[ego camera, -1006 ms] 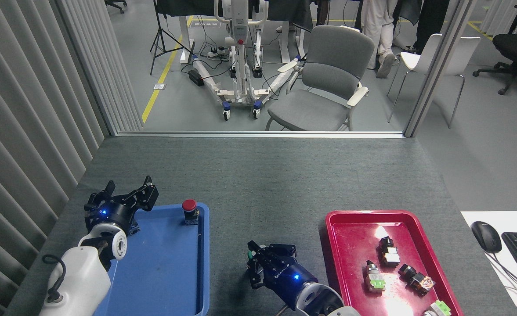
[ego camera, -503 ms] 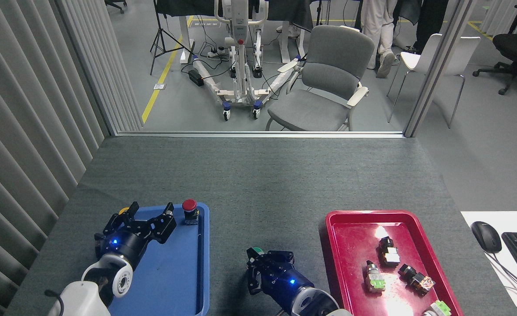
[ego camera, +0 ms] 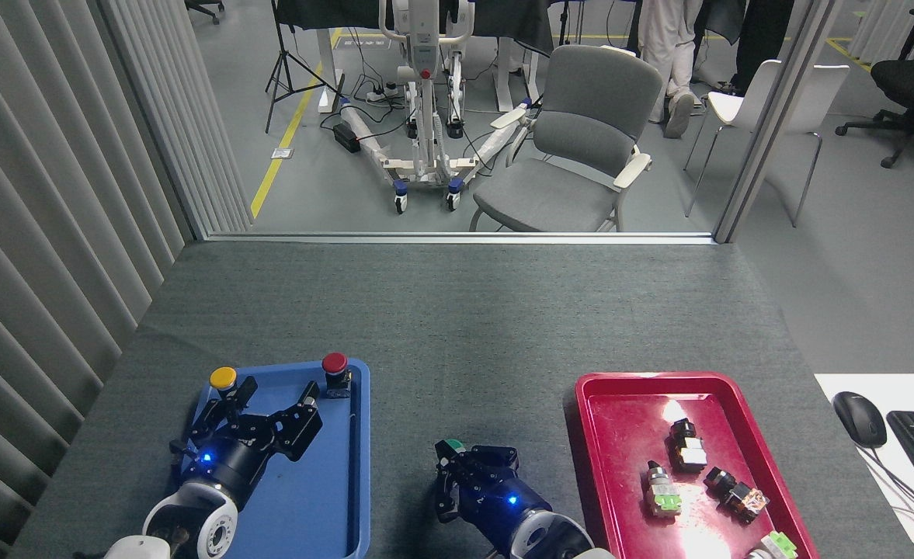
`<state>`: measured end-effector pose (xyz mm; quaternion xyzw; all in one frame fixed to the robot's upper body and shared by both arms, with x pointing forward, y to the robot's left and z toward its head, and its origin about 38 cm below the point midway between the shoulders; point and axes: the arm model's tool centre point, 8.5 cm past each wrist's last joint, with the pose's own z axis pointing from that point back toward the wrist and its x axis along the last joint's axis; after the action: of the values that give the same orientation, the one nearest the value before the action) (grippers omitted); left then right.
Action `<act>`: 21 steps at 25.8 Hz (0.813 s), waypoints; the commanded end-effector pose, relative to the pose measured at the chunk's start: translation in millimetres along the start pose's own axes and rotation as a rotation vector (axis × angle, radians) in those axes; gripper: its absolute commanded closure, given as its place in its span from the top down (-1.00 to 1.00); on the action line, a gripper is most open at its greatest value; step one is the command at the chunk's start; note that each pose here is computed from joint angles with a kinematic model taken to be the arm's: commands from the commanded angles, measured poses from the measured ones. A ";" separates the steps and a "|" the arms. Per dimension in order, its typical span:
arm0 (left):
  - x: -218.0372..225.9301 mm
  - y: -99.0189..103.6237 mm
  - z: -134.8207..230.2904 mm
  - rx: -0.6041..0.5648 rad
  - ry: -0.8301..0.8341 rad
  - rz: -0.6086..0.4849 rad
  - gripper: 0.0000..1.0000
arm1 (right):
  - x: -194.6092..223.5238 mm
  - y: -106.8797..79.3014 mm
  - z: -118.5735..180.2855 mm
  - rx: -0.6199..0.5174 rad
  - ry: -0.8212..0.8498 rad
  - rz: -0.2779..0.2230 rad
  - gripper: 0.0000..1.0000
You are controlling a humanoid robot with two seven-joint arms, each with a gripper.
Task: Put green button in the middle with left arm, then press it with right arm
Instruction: 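Hold the press on the green button, then lift the right gripper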
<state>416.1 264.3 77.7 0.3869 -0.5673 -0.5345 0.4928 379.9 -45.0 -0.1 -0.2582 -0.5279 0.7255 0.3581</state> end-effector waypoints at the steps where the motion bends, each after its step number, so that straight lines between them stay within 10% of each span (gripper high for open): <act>1: -3.5 -0.5 2.5 0.001 0.009 0.007 1.00 | 0.2 7.0 0.6 0.069 -0.002 0.002 -1.00; 6: -2.5 -11.6 8.9 -0.010 0.015 0.014 1.00 | 1.0 1.5 0.1 0.049 -0.009 -0.016 -1.00; 12: -0.8 -11.2 12.5 -0.006 0.011 0.017 1.00 | -1.2 -23.0 3.3 -0.085 -0.029 -0.176 -1.00; 21: -3.8 -12.5 13.2 -0.002 0.031 0.032 1.00 | -7.6 -30.9 6.0 -0.165 -0.010 -0.184 -1.00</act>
<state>403.3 268.7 66.2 0.3851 -0.5659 -0.5217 0.5092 386.1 -46.1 27.6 -0.2246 -0.5972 0.6582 0.3996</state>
